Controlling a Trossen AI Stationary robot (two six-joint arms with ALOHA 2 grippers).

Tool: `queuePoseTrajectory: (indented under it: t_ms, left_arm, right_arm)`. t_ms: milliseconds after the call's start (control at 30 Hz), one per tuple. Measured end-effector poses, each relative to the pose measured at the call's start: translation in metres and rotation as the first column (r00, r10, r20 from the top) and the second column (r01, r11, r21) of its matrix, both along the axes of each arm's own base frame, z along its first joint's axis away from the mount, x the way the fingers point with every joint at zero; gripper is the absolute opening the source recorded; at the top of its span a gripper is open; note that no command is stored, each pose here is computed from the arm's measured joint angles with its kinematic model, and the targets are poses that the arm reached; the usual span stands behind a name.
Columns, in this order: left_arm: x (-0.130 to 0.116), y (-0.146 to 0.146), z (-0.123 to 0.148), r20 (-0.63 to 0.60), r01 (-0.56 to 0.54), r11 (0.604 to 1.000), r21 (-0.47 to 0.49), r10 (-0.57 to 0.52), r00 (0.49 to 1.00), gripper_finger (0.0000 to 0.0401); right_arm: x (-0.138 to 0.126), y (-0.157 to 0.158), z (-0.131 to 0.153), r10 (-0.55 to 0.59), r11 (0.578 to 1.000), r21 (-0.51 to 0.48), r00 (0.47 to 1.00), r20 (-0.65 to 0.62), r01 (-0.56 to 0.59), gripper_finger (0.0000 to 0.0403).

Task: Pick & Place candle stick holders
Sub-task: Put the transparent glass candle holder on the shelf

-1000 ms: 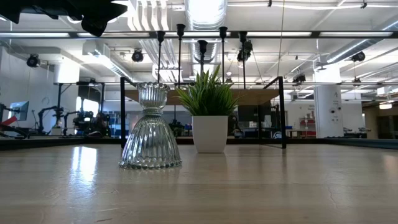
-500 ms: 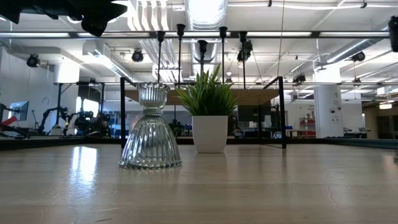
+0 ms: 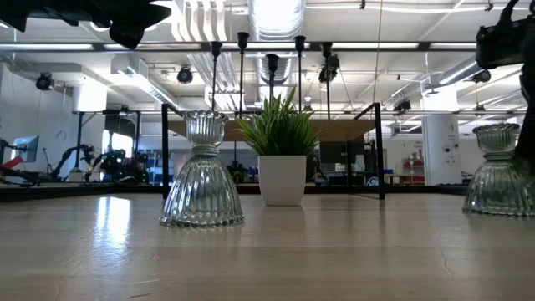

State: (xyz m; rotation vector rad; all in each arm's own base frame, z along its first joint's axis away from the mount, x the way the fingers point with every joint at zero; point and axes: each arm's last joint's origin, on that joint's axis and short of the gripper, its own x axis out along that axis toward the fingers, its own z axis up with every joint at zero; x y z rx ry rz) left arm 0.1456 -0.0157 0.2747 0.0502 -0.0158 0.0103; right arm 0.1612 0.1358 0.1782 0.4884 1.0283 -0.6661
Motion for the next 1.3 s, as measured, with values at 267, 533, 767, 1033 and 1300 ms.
queuePoseTrajectory:
  t_ms: [267,533,767,1033,1300]
  left_arm:
    - [0.0,0.0,0.0,0.0,0.0,1.0,0.001,0.0,1.0,0.0193]
    - [0.0,0.0,0.0,-0.005,0.0,1.0,0.002,0.0,1.0,0.0193]
    - [0.0,0.0,-0.001,-0.007,0.0,1.0,0.002,0.0,1.0,0.0193]
    - [0.0,0.0,-0.001,-0.006,0.0,1.0,0.004,0.0,1.0,0.0193]
    - [0.0,0.0,-0.001,-0.006,0.0,1.0,0.006,0.0,1.0,0.0193]
  right_arm:
    - [0.002,0.0,-0.001,0.049,0.997,-0.067,0.998,0.028,-0.047,0.013]
    - [0.002,-0.003,-0.021,0.048,0.986,-0.159,0.998,0.049,-0.039,0.0229]
    - [0.007,0.0,-0.039,0.051,0.981,-0.193,0.996,0.079,-0.035,0.0243]
    - [0.01,0.002,-0.041,0.051,0.97,-0.24,0.992,0.112,-0.023,0.023]
    - [0.011,0.001,-0.04,0.026,0.965,-0.263,0.986,0.168,0.019,0.0264]
